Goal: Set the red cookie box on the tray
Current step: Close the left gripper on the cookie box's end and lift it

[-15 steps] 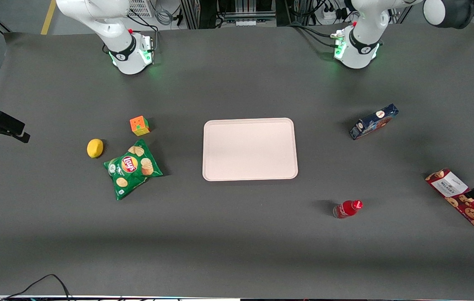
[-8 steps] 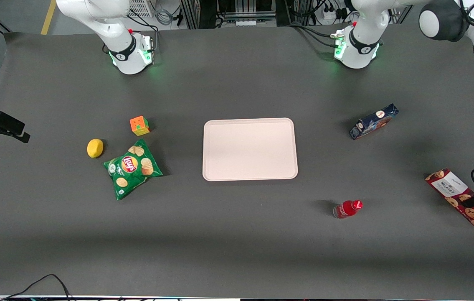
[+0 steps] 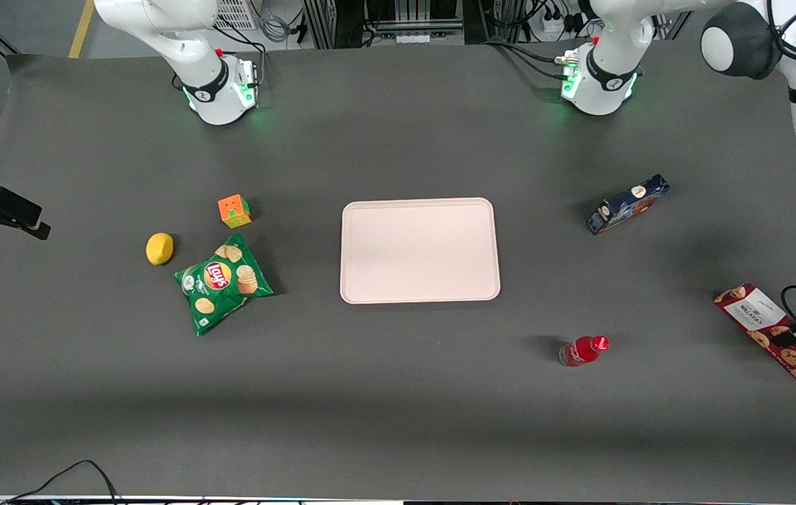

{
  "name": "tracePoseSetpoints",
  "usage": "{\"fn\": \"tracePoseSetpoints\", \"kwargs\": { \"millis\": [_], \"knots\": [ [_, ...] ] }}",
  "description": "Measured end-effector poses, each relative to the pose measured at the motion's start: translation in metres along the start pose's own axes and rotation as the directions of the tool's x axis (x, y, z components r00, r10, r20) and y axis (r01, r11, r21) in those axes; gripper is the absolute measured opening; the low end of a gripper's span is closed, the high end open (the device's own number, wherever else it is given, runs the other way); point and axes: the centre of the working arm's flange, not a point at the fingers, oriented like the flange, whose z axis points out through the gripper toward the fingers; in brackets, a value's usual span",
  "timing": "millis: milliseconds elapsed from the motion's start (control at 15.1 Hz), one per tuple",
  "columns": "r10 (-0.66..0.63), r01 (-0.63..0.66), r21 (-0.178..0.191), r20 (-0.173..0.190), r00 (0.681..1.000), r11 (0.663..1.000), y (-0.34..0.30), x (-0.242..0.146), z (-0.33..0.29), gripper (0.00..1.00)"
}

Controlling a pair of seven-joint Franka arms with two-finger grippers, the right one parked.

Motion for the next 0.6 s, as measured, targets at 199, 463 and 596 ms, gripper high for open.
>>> {"fn": "tracePoseSetpoints", "kwargs": {
  "millis": [199,463,596],
  "knots": [
    [0.045,-0.045,0.002,0.002,0.999,0.999,0.004,0.002,-0.002,0.32],
    [0.101,-0.101,0.021,0.006,0.995,0.995,0.009,0.005,-0.007,0.30],
    [0.140,-0.141,0.024,0.034,0.990,0.990,0.018,0.009,-0.023,0.30]
  ]
}}
